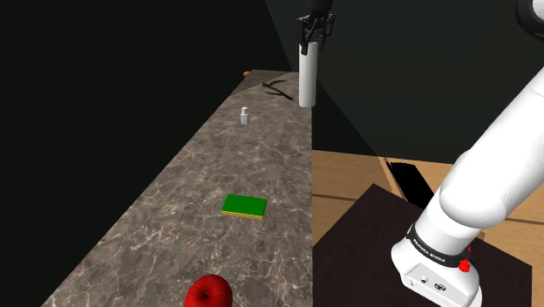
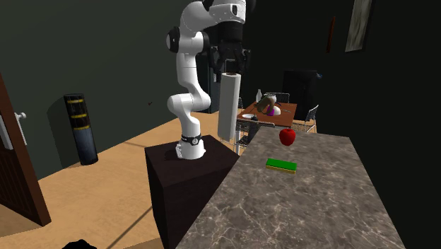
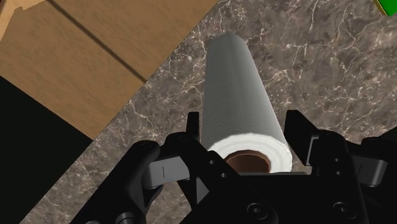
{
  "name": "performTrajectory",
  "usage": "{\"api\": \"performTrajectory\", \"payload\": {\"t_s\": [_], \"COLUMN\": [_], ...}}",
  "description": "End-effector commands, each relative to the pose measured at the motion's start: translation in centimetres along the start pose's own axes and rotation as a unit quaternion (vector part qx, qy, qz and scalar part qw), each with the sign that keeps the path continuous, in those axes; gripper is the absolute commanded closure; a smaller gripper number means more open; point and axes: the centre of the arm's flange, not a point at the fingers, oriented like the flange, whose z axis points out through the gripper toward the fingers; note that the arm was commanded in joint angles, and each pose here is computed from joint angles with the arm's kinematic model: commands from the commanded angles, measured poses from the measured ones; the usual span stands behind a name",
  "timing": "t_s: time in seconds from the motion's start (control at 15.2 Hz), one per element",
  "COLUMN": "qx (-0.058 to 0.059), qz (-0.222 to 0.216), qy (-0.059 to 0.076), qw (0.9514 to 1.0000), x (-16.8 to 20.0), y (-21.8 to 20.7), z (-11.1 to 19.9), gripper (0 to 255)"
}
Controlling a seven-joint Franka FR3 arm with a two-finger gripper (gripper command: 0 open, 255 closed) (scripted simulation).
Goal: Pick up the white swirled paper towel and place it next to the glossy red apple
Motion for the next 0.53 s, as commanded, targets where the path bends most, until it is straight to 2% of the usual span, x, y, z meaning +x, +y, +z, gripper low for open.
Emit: {"api": "performTrajectory", "payload": {"t_s": [0.0, 0.2, 0.46], "qx": [0.000, 0.000, 0.000], "qz": [0.000, 0.000, 0.000], "qy": [0.000, 0.000, 0.000], "qw": [1.0000, 1.0000, 1.0000], "x": [0.1, 0.3, -1.8], "y": [0.0, 0.1, -4.7], "z": [-1.1, -2.5, -3.1], "gripper": [255, 255, 255]}}
